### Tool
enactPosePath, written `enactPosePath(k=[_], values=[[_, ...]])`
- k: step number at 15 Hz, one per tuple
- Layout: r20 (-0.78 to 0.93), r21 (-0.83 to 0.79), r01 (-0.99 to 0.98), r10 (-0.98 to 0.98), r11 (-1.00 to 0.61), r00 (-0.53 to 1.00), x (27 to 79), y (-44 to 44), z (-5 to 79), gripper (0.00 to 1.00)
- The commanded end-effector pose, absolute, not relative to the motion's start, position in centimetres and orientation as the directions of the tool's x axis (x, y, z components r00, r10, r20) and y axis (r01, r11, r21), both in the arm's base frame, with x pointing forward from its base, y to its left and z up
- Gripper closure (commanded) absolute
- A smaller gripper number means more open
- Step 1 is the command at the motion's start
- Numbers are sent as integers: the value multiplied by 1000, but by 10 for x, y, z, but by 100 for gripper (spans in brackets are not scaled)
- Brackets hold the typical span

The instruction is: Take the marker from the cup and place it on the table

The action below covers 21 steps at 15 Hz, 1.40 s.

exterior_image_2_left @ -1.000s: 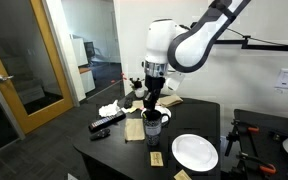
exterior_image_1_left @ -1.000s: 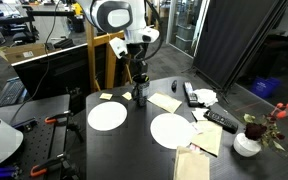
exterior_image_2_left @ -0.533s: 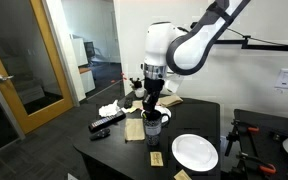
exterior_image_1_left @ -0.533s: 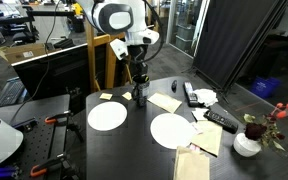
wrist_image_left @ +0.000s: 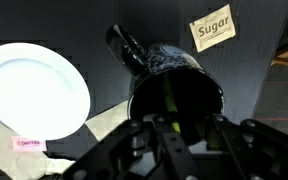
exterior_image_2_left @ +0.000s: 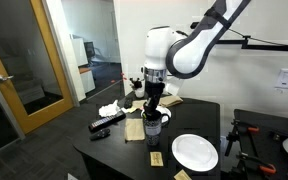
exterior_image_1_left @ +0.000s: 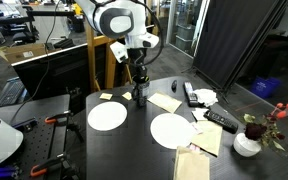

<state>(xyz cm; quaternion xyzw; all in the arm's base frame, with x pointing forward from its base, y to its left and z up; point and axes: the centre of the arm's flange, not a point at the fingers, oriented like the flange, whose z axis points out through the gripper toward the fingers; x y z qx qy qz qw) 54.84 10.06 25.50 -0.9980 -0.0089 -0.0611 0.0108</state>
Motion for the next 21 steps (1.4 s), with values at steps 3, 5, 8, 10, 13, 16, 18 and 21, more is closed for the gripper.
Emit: enactPosePath(k=[3,5,8,10,13,16,18,21], values=[[117,0,16,16,-1000,993,554,100,247,68],[114,2,16,16,-1000,993,554,99,244,67],[113,3,18,18,-1000,993,555,100,240,67],[114,3,20,21,-1000,993,554,100,237,67],[119,0,24,24,-1000,993,554,101,236,68],[131,-3,29,28,-1000,991,554,102,234,69],[139,-5,33,33,-999,990,554,102,233,69],[146,-1,39,38,-999,989,555,103,231,68]])
